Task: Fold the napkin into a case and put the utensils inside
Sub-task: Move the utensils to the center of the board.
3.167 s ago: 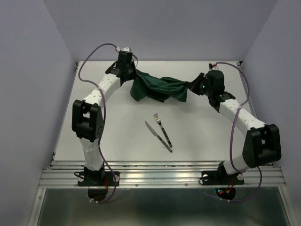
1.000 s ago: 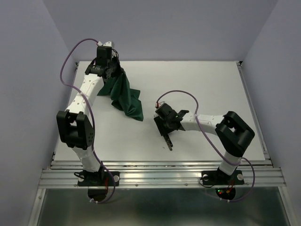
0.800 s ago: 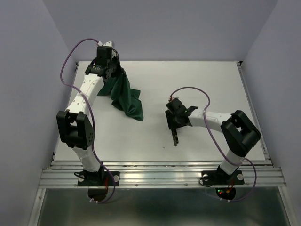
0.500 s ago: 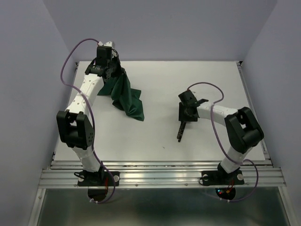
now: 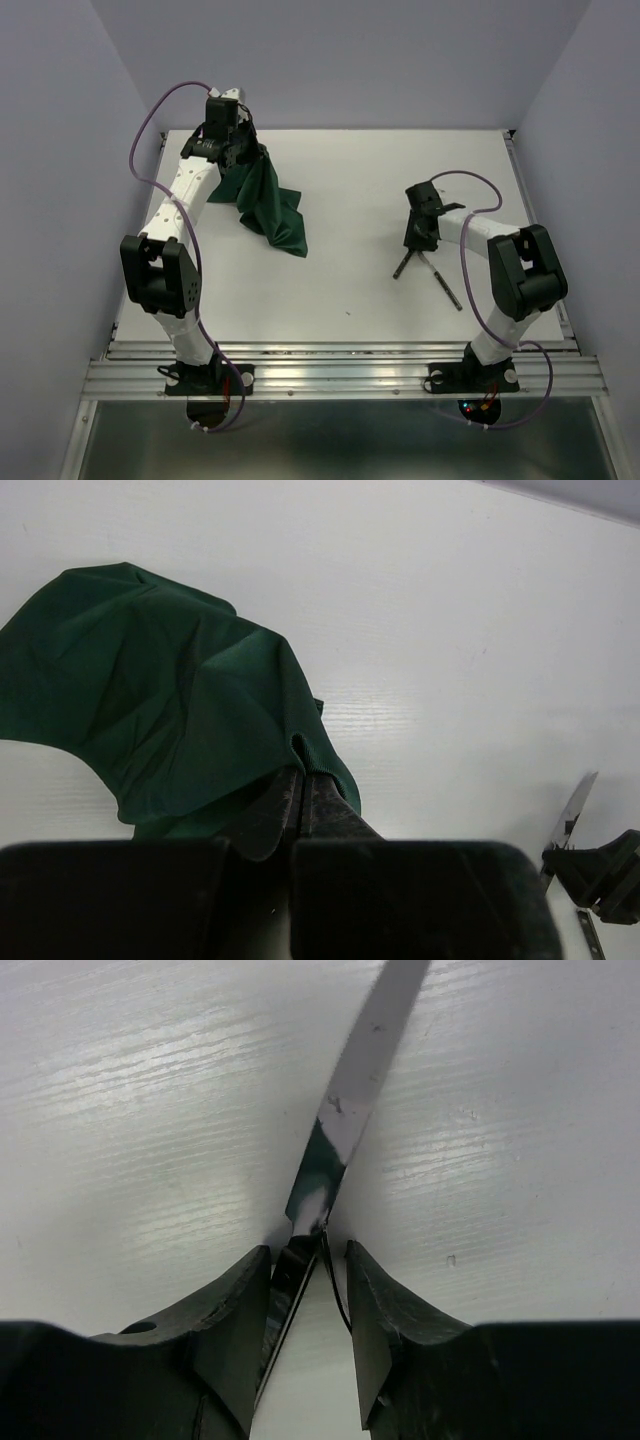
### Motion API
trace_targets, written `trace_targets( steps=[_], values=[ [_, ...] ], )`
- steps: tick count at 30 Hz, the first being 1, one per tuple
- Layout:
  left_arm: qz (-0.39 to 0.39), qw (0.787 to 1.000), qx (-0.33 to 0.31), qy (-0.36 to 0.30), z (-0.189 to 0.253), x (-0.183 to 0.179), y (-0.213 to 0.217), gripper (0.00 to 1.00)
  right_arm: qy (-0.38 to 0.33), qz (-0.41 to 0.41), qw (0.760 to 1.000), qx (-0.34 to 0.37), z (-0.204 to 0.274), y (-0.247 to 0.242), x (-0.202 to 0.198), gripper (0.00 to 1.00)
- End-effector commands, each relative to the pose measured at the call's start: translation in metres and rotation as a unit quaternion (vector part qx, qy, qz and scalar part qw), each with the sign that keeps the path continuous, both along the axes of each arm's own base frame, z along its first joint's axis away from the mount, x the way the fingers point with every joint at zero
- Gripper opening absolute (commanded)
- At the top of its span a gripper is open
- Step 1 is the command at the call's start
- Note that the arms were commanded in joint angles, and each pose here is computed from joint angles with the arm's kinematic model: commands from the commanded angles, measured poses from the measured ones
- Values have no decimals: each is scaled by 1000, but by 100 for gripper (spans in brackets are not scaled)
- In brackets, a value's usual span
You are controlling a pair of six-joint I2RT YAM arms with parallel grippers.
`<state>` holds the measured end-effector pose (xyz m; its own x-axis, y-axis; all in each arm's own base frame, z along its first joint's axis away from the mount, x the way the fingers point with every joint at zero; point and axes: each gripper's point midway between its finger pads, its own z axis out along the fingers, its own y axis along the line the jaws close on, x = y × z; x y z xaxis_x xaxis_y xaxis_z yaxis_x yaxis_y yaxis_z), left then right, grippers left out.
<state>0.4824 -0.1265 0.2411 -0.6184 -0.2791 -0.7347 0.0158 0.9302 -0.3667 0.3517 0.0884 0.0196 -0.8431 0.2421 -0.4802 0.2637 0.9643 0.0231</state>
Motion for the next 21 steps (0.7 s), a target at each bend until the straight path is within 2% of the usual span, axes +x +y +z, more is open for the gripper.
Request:
trace_targets(
  steps=[1, 8, 10, 15, 19, 21],
  values=[
    [-13, 999, -6, -33, 23, 2, -4, 0, 77, 1, 997, -17, -32, -10, -34, 41],
    [-17, 999, -10, -32, 24, 2, -6, 0, 69, 0, 995, -74, -27, -24, -10, 41],
    [-17, 999, -11, -35, 26, 2, -6, 0, 62, 7, 995, -77, -19, -23, -4, 50],
    [-18, 999, -10, -33, 25, 1, -6, 0, 31, 13, 997, -64, 5, -21, -3, 87],
    [-22, 999, -12, -29, 21, 1, -8, 0, -33, 13, 998, -54, 49, -20, -1, 87],
    [-23, 999, -12, -28, 20, 0, -8, 0, -64, 42, 997, -29, 72, 2, -7, 83]
  ],
)
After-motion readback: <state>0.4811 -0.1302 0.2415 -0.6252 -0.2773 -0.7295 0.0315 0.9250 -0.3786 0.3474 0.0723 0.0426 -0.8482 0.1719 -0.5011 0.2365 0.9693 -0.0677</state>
